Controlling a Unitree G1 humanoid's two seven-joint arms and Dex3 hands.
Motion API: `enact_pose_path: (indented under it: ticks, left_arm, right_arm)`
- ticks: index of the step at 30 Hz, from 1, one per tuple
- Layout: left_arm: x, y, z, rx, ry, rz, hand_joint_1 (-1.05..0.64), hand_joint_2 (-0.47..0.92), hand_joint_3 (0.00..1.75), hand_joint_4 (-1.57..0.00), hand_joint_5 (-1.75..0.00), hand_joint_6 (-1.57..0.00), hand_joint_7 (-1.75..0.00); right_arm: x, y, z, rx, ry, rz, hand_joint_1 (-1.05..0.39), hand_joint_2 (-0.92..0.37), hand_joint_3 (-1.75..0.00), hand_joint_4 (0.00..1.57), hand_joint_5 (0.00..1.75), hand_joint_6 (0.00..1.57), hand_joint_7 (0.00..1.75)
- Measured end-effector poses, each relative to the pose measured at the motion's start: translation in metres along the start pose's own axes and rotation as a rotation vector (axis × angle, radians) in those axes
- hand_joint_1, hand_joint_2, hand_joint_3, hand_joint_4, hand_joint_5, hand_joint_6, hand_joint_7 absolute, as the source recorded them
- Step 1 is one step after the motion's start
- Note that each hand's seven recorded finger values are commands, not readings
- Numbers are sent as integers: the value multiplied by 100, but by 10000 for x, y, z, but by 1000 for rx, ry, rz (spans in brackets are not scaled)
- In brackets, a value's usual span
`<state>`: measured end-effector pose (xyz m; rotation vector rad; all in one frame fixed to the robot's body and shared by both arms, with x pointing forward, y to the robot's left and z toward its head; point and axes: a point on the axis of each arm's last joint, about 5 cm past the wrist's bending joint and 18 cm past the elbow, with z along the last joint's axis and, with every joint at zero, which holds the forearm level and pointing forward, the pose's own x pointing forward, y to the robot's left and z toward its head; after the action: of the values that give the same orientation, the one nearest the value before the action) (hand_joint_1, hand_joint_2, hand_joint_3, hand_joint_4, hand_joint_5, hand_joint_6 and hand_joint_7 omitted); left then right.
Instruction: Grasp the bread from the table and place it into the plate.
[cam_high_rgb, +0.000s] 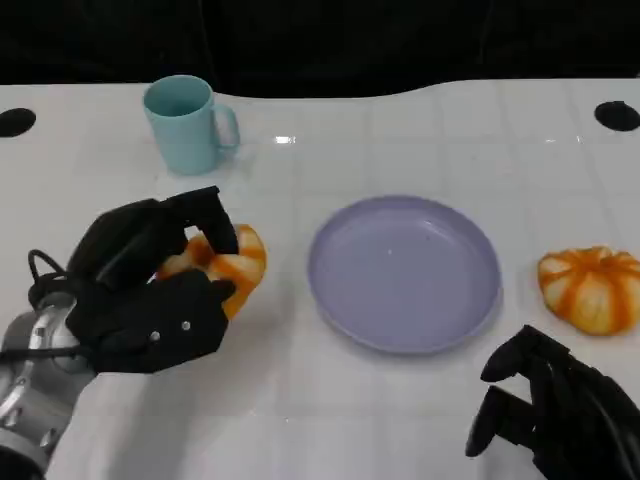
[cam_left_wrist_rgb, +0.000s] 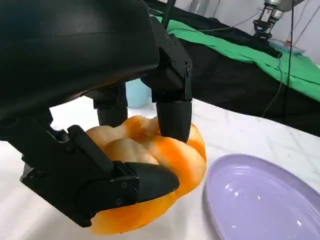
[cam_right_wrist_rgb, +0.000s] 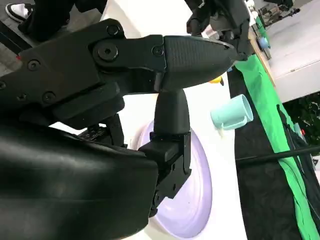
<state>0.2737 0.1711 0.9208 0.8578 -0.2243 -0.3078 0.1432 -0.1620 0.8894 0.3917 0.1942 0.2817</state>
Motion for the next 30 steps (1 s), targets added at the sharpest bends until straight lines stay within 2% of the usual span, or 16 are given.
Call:
enact_pose_path:
  ticks: [7,15,22,23,25,30]
  left_arm:
    - [148,18,164,-14,-63,17,-18,44,125,-82,-175,-71,-175]
    - [283,-44,329,-2,-143,25,-17,45,126,-89,-175,-72,-175]
    - [413,-40,448,6,-204,37,-13,46,125,-90,-175,-72,-175]
    - [418,-40,451,8,-207,39,-13,40,131,-89,-175,-72,-175]
    - [456,-79,473,1,-217,36,-13,37,136,-89,-175,-72,-175]
    - [562,-292,606,-31,-267,2,-17,36,140,-92,-175,-72,-175]
  right_arm:
    - [-1,-3,-4,0,2,0,-52,-92,-50,63,175,42,171]
    - [-1,-9,-15,-1,6,-3,-52,-92,-49,63,175,42,172]
    - [1,-8,-17,0,6,-2,-52,-92,-48,62,175,41,172]
    - [1,-8,-17,0,6,-2,-52,-92,-49,61,175,40,172]
    - [-2,-11,-19,0,7,-4,-52,-92,-49,61,175,40,172]
    - [4,-6,-19,2,5,0,-53,-92,-48,61,175,40,172]
